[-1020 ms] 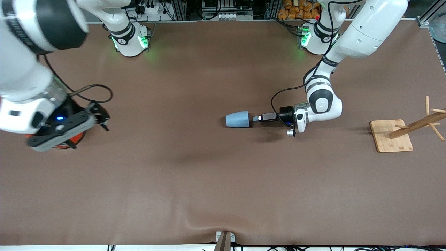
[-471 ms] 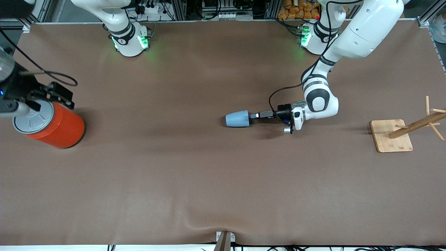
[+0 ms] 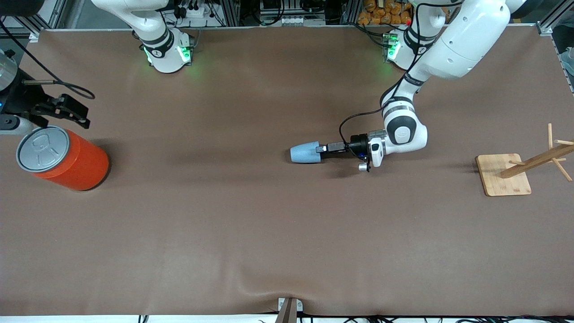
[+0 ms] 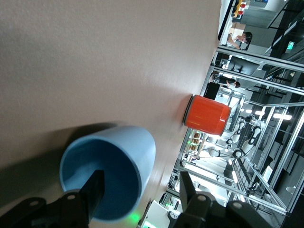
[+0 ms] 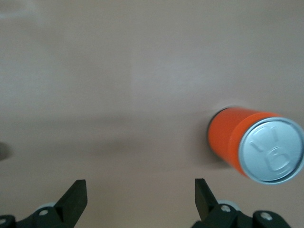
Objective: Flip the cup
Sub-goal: 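Carry the blue cup with the left gripper toward the wooden stand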
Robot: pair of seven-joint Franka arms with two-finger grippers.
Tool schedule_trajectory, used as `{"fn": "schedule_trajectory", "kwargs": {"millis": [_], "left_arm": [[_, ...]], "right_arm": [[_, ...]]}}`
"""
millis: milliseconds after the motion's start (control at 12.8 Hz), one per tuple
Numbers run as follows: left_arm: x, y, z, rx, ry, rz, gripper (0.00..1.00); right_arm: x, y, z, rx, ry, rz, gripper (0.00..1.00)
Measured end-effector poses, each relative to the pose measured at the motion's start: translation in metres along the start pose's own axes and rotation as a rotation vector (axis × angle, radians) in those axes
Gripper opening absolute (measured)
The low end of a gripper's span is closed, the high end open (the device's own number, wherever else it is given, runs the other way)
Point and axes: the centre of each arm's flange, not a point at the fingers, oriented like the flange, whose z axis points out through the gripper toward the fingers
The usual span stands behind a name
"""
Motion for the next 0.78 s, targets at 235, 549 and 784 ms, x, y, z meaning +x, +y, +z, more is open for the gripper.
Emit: {"fn": "schedule_trajectory", "kwargs": {"millis": [235,549,784], "left_arm": [[0.003,0.001,0.014,-0.028,0.012,-0.011,0.58],[0.003,0.002,0.025,-0.024,0.012,-0.007,0.28],[0.008,0.0,0.025,-0.034,0.013,0.002,0.09]], "right_arm": [[-0.002,0.0,-0.012,-0.002,0.012,-0.001,1.0],[-0.006,0.002,-0.012,0.004,0.015,0.004,1.0],[-0.008,0.014,-0.009,0.016,0.005,-0.007,1.0]]}}
